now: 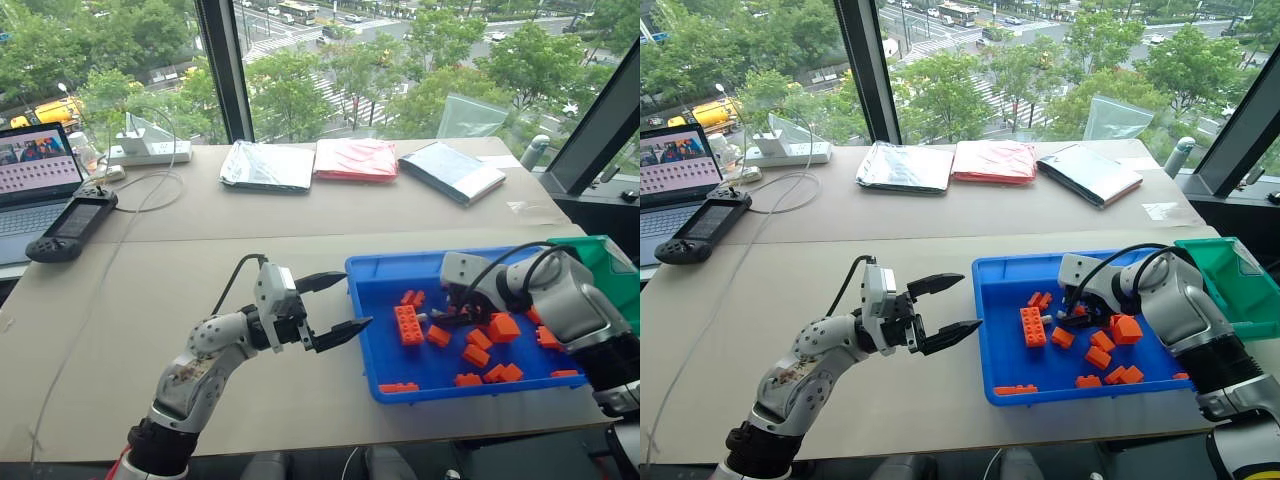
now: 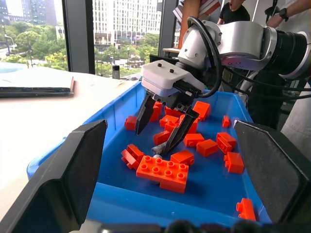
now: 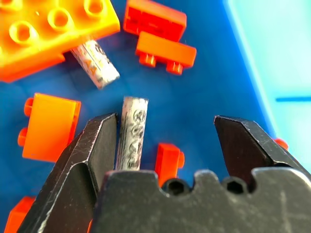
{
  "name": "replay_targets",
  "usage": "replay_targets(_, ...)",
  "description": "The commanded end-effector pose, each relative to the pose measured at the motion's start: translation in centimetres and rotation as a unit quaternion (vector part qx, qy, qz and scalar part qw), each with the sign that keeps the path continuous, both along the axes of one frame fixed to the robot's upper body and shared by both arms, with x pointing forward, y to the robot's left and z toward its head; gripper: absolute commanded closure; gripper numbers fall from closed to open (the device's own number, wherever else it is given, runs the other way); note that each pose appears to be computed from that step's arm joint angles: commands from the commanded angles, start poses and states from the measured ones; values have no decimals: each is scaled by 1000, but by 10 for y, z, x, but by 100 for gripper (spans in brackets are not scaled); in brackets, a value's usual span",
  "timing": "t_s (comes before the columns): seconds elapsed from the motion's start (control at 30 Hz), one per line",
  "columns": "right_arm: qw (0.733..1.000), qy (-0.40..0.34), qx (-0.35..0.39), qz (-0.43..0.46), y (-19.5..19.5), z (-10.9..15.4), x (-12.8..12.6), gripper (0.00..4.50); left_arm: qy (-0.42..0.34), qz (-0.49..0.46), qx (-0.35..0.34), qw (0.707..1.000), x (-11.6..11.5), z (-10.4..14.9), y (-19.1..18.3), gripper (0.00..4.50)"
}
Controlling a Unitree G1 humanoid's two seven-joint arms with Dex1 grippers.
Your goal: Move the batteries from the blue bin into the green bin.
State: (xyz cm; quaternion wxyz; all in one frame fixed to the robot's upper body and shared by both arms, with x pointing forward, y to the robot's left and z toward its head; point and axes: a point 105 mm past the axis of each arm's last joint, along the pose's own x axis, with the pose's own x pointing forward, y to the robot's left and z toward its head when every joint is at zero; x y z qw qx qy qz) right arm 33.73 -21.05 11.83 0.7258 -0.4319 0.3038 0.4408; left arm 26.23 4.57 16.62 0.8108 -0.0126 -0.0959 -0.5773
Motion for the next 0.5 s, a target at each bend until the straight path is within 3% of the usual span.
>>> replay_targets(0.03, 1000, 2, -8, 12, 2, -1, -1, 353, -21, 1, -6, 1000, -3, 7, -1, 0)
replay_targets(0.1, 1000, 6, -10, 13, 2, -2, -1, 424, -20, 2, -5, 1000, -3, 7, -1, 0)
replay_targets(0.27, 1000, -4, 15, -7, 4, 7, 0, 427, -20, 2, -4, 1000, -4, 7, 0, 0)
replay_targets(0.43, 996, -43, 61, -55, -2, 37, -2, 427, -19, -1, 0, 1000, -6, 6, 0, 0)
replay_targets(0.5, 988, -75, 90, -97, -15, 60, -6, 427, -20, -3, 4, 1000, -6, 6, 1, 0)
